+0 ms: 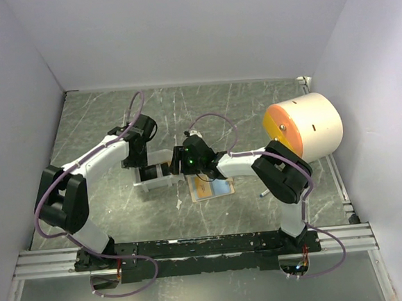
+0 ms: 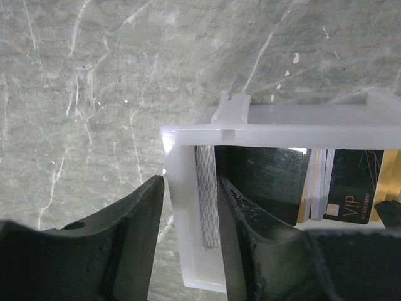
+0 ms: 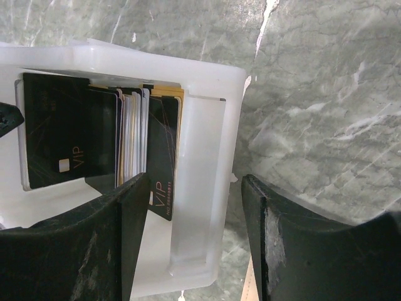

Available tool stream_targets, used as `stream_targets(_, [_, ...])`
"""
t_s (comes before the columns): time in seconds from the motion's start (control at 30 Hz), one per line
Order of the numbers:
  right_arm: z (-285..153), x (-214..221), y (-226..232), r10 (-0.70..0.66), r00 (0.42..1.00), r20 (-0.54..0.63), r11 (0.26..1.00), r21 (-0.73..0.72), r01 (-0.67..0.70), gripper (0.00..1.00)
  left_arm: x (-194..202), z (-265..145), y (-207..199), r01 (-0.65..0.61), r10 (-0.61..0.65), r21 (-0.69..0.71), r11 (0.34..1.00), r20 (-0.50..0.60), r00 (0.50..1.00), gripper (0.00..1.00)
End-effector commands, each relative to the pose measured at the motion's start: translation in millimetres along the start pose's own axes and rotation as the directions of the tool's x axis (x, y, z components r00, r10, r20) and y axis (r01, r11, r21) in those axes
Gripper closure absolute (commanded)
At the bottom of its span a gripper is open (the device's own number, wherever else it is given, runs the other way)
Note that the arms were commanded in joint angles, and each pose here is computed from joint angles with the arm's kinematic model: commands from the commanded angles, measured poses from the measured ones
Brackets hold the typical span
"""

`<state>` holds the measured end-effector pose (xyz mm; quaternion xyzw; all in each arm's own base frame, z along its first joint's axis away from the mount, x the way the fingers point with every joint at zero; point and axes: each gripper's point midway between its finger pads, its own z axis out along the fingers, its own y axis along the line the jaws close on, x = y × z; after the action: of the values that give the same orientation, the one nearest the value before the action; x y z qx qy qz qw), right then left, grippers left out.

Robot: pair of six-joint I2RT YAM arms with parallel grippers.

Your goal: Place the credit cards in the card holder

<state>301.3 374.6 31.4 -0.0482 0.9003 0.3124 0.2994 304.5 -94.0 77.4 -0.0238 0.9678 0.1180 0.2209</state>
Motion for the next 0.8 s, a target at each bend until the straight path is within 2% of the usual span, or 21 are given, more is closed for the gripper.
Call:
stream_targets(0.0, [4,18,-16,0.011,0.999,-0.044,0.999,0.035,-0.009,0.4,-6,-8,-2,-0.021,0.022,-0.008,1.0,0.017,1.0,0.47])
stream_targets(0.13, [4,18,-16,0.011,0.999,-0.042,0.999,0.033,-0.01,0.4,-6,-9,-12,-0.008,0.007,0.038,0.999,0.025,1.0,0.39])
stream_targets(0.33, [2,17,-15,0.014,0.999,-0.041,0.999,0.03,-0.013,0.4,6,4,3,-0.013,0.012,-0.078,0.997,-0.012,1.0,0.31])
stream_targets(0.47, [3,18,-14,0.014,0.999,-0.042,1.0,0.025,-0.013,0.4,16,14,0,-0.013,0.011,-0.071,0.997,-0.035,0.999,0.3])
stream_targets(0.63, [4,19,-14,0.019,0.999,-0.046,1.0,0.019,-0.019,0.4,19,21,0,-0.023,0.017,-0.098,0.995,-0.055,0.998,0.36])
stream_targets(0.77, [4,22,-15,0.023,0.998,-0.05,1.0,0.018,-0.022,0.41,10,15,6,-0.026,0.022,-0.125,0.992,-0.031,0.999,0.51])
